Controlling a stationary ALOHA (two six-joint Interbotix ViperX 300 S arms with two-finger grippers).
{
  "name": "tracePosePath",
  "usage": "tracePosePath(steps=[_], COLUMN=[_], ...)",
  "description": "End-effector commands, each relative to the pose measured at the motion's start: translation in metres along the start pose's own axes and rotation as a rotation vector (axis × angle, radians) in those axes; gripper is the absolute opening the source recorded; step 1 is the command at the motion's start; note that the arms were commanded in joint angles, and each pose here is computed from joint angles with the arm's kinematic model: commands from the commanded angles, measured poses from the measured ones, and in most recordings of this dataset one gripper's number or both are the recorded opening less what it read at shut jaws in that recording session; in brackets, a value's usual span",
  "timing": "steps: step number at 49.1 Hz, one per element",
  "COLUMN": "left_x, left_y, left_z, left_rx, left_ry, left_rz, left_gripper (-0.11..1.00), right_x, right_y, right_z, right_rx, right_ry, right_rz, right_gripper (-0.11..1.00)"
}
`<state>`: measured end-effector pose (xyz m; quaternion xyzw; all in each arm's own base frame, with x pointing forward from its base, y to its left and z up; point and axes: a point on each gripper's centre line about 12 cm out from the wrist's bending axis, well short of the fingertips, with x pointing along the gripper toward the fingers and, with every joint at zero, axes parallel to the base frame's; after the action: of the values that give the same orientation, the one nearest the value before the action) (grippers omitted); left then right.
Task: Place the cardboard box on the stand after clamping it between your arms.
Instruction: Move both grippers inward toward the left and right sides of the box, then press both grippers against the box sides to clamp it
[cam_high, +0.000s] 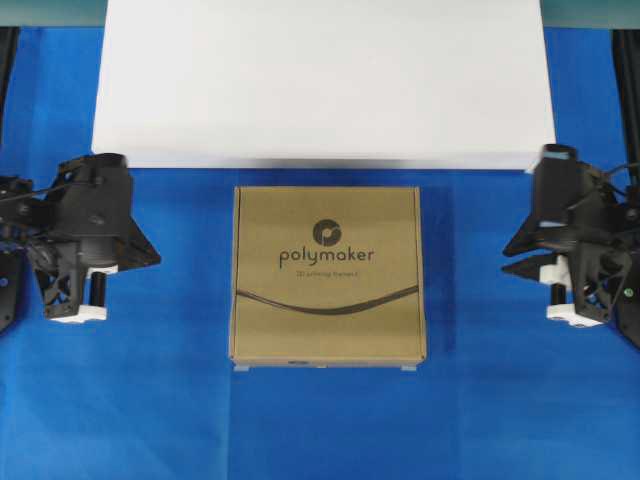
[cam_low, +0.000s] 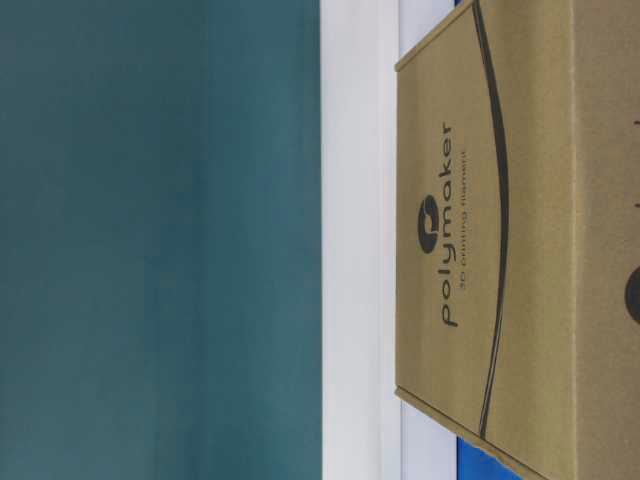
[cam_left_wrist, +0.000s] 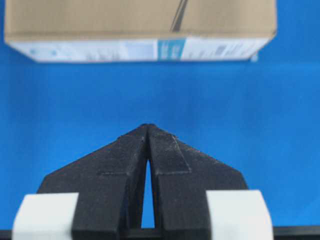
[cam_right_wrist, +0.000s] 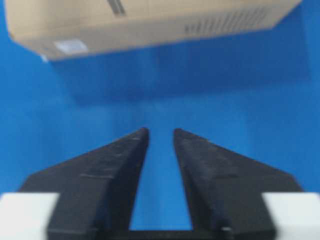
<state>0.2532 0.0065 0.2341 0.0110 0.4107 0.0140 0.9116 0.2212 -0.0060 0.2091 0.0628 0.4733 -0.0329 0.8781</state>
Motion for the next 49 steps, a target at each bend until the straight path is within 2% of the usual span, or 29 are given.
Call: tracePosePath(steps=[1, 4, 6, 13, 16, 19, 23, 29, 37, 49], left_x=[0.001, 0.005, 0.007, 0.015, 0.019, 0.023, 0.028, 0.039, 0.063, 0.096], left_y=[0.002, 0.003, 0.003, 0.002, 0.001, 0.002, 0.001, 0.001, 0.000, -0.001], left_z=[0.007, 0.004, 0.003, -0.006, -0.009, -0.011, -0.013, -0.013, -0.017, -0.018], left_rx=[0.002, -0.002, -0.003, -0.015, -0.016, -0.020, -0.018, -0.019, -0.018, -0.003], left_ry=[0.005, 0.022, 0.030, 0.042, 0.043, 0.043, 0.048, 0.035, 0.060, 0.105], left_rz=[0.006, 0.009, 0.009, 0.007, 0.004, 0.005, 0.003, 0.001, -0.002, -0.006], left_gripper=[0.00, 0.02, 0.08, 0.50, 0.68, 0.82, 0.89, 0.87, 0.89, 0.89], right_x=[0.001, 0.006, 0.009, 0.019, 0.023, 0.028, 0.034, 0.048, 0.073, 0.103], right_y=[0.000, -0.001, -0.001, -0.002, -0.003, -0.005, -0.006, -0.007, -0.009, -0.009], right_z=[0.008, 0.005, 0.003, 0.003, 0.004, 0.003, 0.001, -0.002, 0.002, 0.010], right_rx=[0.011, 0.014, 0.013, 0.011, 0.000, -0.012, -0.022, -0.035, -0.064, -0.069], right_ry=[0.042, 0.100, 0.134, 0.158, 0.153, 0.160, 0.176, 0.193, 0.160, 0.160], right_rz=[-0.006, -0.013, -0.016, -0.022, -0.028, -0.040, -0.049, -0.055, -0.064, -0.060], right_gripper=[0.15, 0.25, 0.35, 0.77, 0.91, 0.98, 1.00, 1.00, 1.00, 1.00])
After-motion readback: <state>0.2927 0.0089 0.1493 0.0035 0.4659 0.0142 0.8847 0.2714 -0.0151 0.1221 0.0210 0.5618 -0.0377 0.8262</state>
